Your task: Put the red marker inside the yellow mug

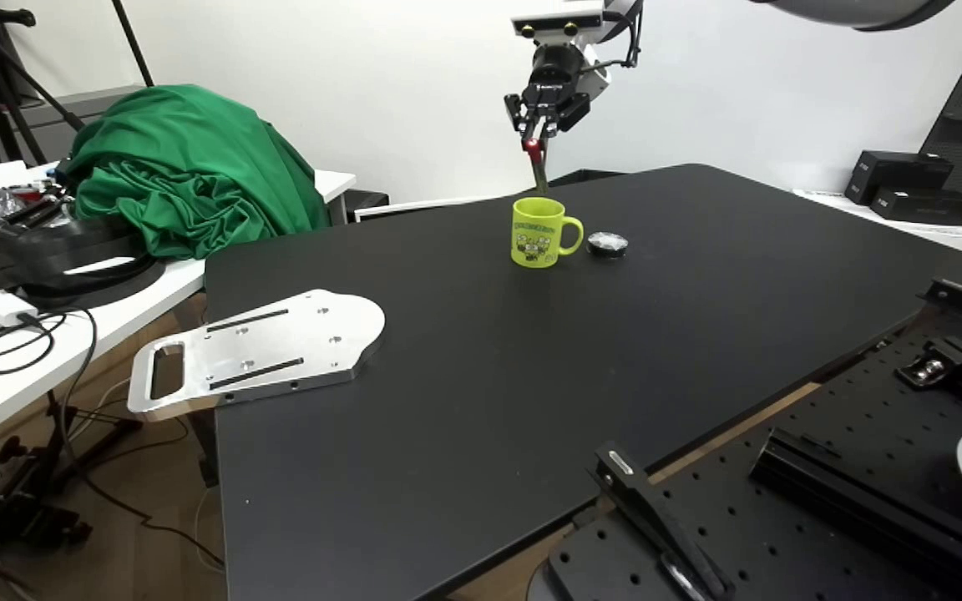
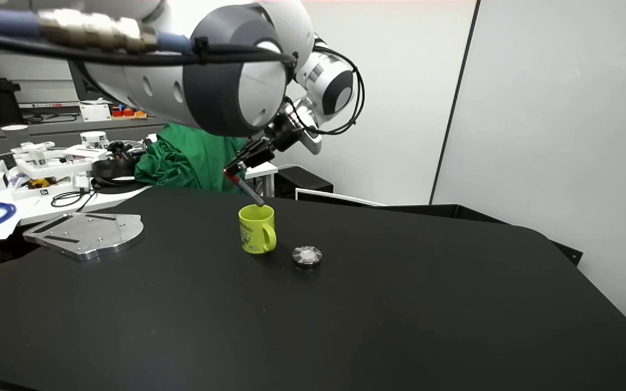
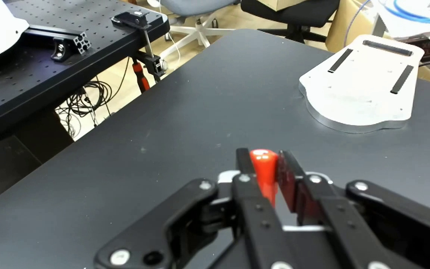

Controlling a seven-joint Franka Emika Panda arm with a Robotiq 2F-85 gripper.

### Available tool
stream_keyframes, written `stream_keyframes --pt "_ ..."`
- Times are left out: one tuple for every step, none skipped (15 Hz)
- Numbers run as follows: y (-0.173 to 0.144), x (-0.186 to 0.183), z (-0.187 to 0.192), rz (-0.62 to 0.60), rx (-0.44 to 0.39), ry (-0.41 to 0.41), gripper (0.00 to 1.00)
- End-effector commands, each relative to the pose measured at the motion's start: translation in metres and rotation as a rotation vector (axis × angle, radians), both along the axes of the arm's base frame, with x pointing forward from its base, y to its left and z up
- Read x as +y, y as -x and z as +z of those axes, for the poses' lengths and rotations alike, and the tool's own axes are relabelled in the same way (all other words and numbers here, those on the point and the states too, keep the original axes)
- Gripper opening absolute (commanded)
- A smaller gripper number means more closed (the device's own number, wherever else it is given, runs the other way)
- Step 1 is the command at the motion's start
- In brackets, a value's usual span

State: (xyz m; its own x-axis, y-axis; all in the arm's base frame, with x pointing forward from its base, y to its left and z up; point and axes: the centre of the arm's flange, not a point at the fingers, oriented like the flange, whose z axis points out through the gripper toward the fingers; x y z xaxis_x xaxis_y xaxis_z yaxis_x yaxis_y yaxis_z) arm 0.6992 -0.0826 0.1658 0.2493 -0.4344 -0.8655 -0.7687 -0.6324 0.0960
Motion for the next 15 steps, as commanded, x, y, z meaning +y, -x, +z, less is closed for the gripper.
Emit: stream_keyframes --pt "-0.050 -0.025 -0.026 -0.080 0.051 -0.051 0.06" --pt "-0.047 -0.027 -0.032 -0.094 0.054 -0.070 0.06" --pt "-0.044 -0.028 -0.039 -0.104 0.044 -0.081 0.06" --pt "-0.043 -0.029 -0.044 -0.110 0.040 -0.090 0.06" --pt "-0.043 -0.028 -0.047 -0.107 0.025 -0.099 0.06" --pt "-0.044 -0.027 -0.048 -0.109 0.014 -0.097 0.30" --pt "-0.045 -0.026 -0.046 -0.105 0.004 -0.093 0.48" --pt "-0.047 -0.023 -0.042 -0.096 -0.010 -0.090 0.53" --pt "-0.049 -0.021 -0.037 -0.091 -0.023 -0.088 0.61" --pt "-0.052 -0.018 -0.031 -0.085 -0.036 -0.088 0.67" --pt "-0.055 -0.016 -0.024 -0.080 -0.051 -0.090 0.75" --pt "-0.058 -0.013 -0.016 -0.075 -0.063 -0.091 0.81" --pt "-0.062 -0.011 -0.005 -0.069 -0.080 -0.093 0.87" --pt "-0.065 -0.008 0.004 -0.065 -0.095 -0.098 0.95" --pt "-0.069 -0.005 0.017 -0.060 -0.111 -0.106 0.98"
